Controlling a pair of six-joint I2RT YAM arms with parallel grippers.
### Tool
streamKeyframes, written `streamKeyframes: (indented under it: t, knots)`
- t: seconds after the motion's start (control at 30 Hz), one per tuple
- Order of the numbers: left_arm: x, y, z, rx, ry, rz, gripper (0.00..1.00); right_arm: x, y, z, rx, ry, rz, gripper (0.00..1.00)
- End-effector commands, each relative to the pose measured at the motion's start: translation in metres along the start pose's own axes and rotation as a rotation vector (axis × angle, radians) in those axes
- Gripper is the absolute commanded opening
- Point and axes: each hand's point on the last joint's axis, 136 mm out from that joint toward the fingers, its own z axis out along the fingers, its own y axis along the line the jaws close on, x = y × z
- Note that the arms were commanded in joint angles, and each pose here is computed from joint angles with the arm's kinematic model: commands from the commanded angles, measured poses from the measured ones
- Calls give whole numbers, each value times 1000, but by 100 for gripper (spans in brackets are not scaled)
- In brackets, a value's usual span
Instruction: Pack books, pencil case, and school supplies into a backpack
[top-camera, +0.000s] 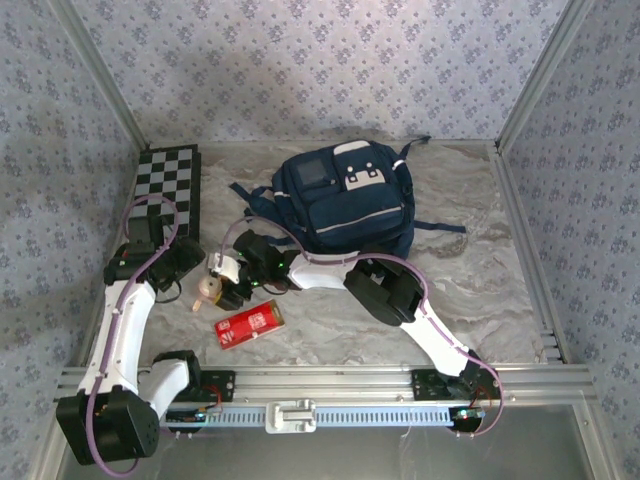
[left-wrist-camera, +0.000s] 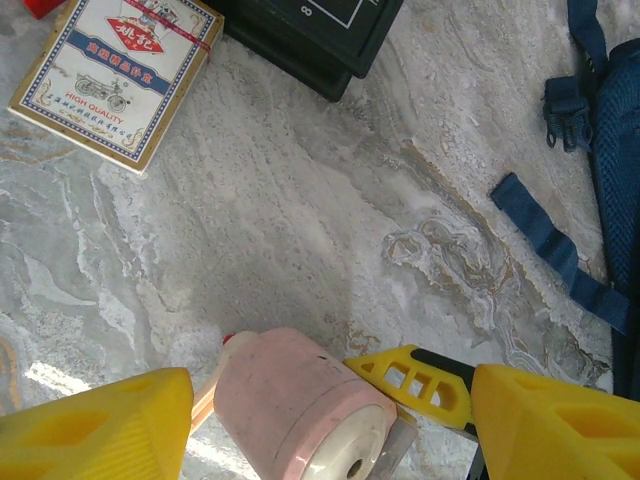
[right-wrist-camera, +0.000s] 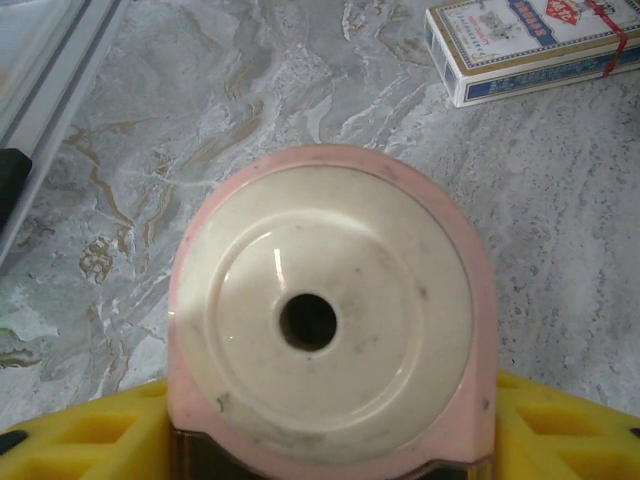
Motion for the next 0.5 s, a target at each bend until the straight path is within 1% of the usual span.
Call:
streamKeyframes:
  t: [0.0,0.03,0.13,0.23,0.33,0.4,0.47]
  knots:
    - [-2,3,-5,-9,-10,-7,73,-4,4,-3,-44,8,-3,55]
    - [-2,3,-6,-7,-10,-8,73,-7,3,-5,-39,7,-3,52]
    - [-3,0,-8,3,-10,-8,73,-19,6,-15,-38,-15,-7,48]
    - [-7,-3,-16,16,-27,-6,73,-33,7,-35,-17,-20,15,43]
    - [-15,-13,-26,50,-55,11,73,-45,0,-70,54,-44,78,42]
    - [-20,-19,-33,71,-58,16,73,-45,-9,-98,109,-42,165,42]
    - [-25,-29,-39,113,-73,24,73,-41,-18,-131,158,-66,278,41]
